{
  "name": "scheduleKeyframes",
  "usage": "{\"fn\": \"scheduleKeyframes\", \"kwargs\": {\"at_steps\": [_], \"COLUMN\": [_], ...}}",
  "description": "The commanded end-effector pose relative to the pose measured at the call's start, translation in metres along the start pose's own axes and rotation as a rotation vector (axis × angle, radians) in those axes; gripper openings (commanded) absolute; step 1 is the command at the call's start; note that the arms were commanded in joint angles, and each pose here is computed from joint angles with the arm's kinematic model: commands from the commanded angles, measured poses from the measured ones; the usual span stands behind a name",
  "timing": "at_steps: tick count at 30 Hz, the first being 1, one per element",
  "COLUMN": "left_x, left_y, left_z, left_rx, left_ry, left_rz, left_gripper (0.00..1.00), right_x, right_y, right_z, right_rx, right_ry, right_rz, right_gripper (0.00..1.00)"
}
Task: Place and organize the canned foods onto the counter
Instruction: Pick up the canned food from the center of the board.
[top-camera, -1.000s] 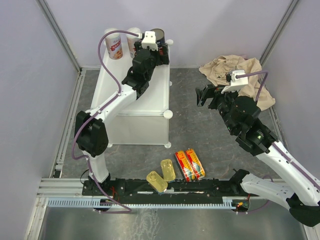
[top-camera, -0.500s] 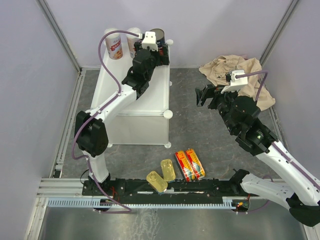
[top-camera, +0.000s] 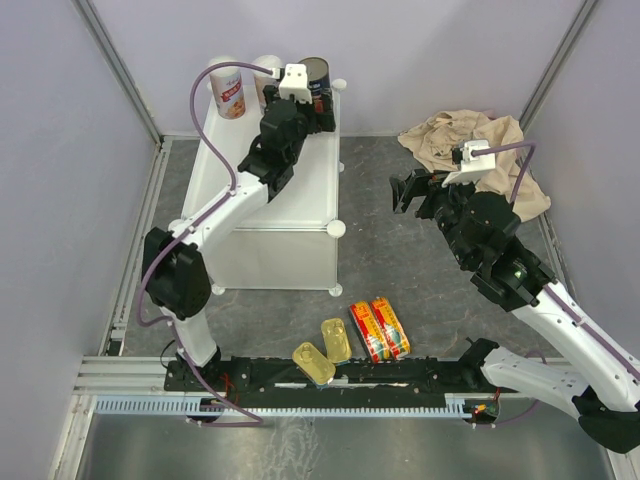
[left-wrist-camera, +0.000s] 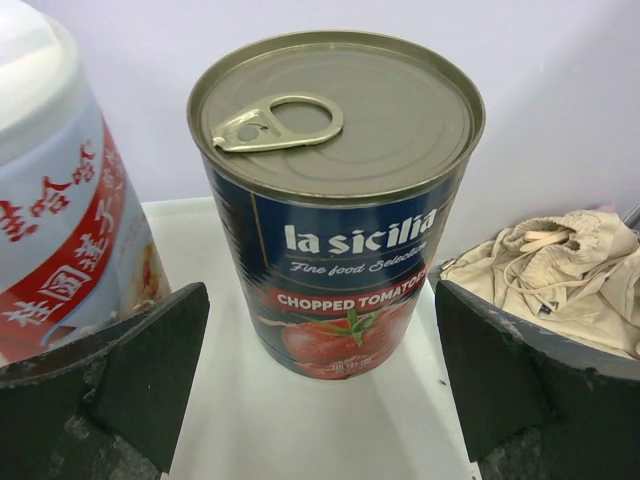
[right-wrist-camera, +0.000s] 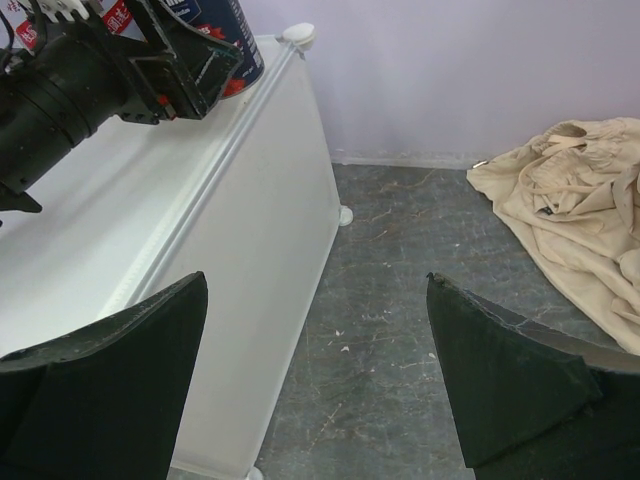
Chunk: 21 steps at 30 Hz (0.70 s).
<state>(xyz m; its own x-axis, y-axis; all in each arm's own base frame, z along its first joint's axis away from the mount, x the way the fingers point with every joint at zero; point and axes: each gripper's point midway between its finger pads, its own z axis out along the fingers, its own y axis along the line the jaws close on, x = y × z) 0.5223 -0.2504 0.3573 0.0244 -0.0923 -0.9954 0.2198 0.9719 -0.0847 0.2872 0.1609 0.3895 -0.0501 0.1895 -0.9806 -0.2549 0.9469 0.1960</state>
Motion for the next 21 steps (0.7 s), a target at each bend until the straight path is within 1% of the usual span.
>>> {"fn": "scheduleKeyframes", "kwargs": {"at_steps": [1, 9, 15, 21], "left_x": [-0.044, -0.042, -0.048, -0.06], "left_y": [0.006, 0.011, 0.012, 0.01], "left_z": [-0.019, -0.038, -0.058, -0.085], "left_rx": [-0.016, -0.018, -0.016, -0.035], "left_ry": [-0.09, -0.078, -0.081, -0.066], "left_rz": [-0.04, -0.071, -0.093, -0.096], "left_gripper": [1.0, 1.0, 1.0, 1.0], "right_x": [-0.002, 0.025, 0.044, 0.077], "right_y": [0.001, -0.001, -0.005, -0.008], "right_z": [0.0, 0.001, -0.005, -0.016], "right_rx": [-0.008, 0.006, 0.011, 0.002], "right_ry": [-0.003, 0.088, 0.143, 0.24], "right_rz": [0.014, 0.006, 0.012, 0.016], "right_gripper": [0.98, 0.98, 0.98, 0.97]}}
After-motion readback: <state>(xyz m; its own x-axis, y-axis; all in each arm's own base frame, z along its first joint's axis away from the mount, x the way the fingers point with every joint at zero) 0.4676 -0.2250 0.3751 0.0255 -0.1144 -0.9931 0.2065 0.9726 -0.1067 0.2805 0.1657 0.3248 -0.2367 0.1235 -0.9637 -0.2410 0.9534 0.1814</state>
